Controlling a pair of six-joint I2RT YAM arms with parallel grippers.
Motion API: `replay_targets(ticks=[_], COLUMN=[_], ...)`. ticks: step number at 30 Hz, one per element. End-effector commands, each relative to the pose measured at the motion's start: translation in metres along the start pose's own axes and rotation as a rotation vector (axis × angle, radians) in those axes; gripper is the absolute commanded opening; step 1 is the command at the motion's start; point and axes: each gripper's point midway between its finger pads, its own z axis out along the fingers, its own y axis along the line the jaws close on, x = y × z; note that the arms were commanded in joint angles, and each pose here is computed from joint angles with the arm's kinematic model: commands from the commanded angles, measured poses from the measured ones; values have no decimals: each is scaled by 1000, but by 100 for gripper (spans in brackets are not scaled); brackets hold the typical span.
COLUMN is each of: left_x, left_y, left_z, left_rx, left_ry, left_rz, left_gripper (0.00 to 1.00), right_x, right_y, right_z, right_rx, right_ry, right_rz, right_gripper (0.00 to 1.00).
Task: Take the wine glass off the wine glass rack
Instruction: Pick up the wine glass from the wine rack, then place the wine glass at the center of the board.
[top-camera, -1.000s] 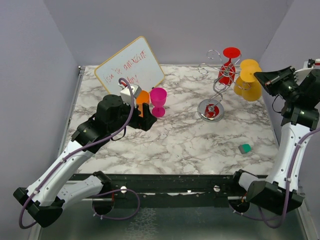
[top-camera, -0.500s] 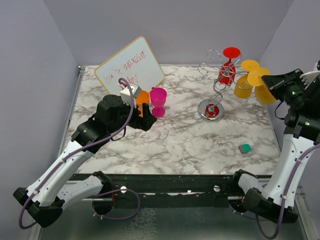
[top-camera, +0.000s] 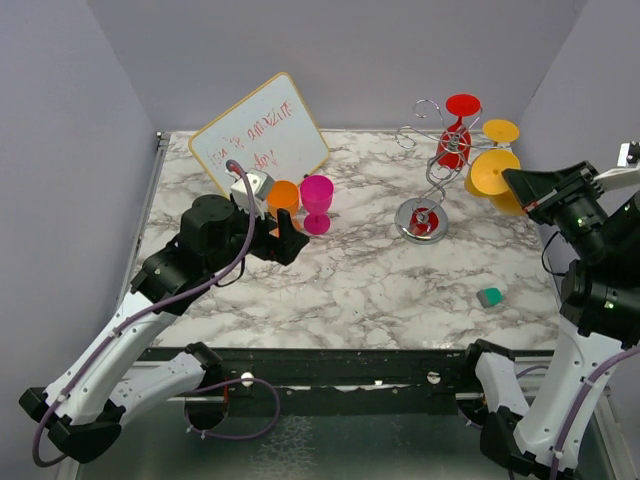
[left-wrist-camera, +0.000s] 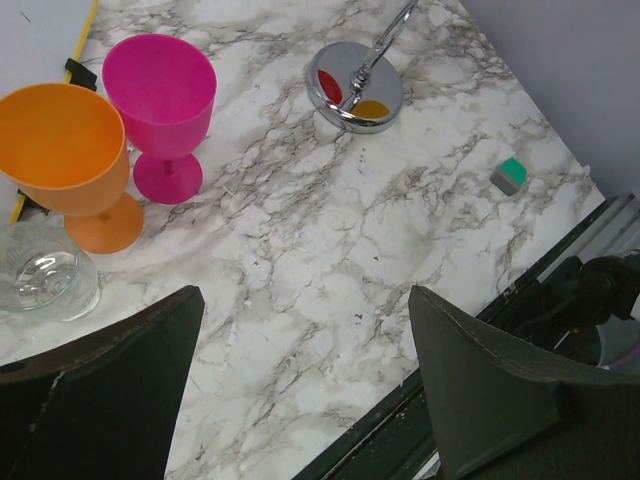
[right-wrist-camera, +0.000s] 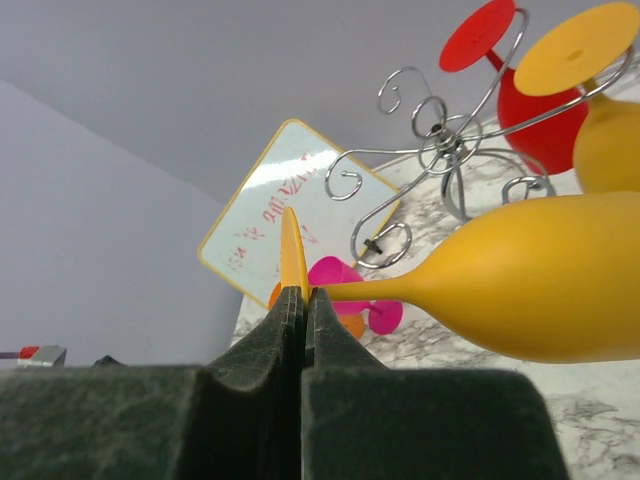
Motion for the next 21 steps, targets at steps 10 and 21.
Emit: replay_targets(ticks=[10, 21], left_x=[1, -9], left_y=[0, 7], left_z=[-10, 4], left_rx=[0, -52], left_ry=[-4, -21], left_rz=[0, -59], left_gripper=[85, 85], right_x=[64, 106], right_y=[22, 48], right_z=[-10, -4], right_rx=[-212, -509], right_ry=[212, 500], right_rz=[110, 67], right_gripper=[1, 1])
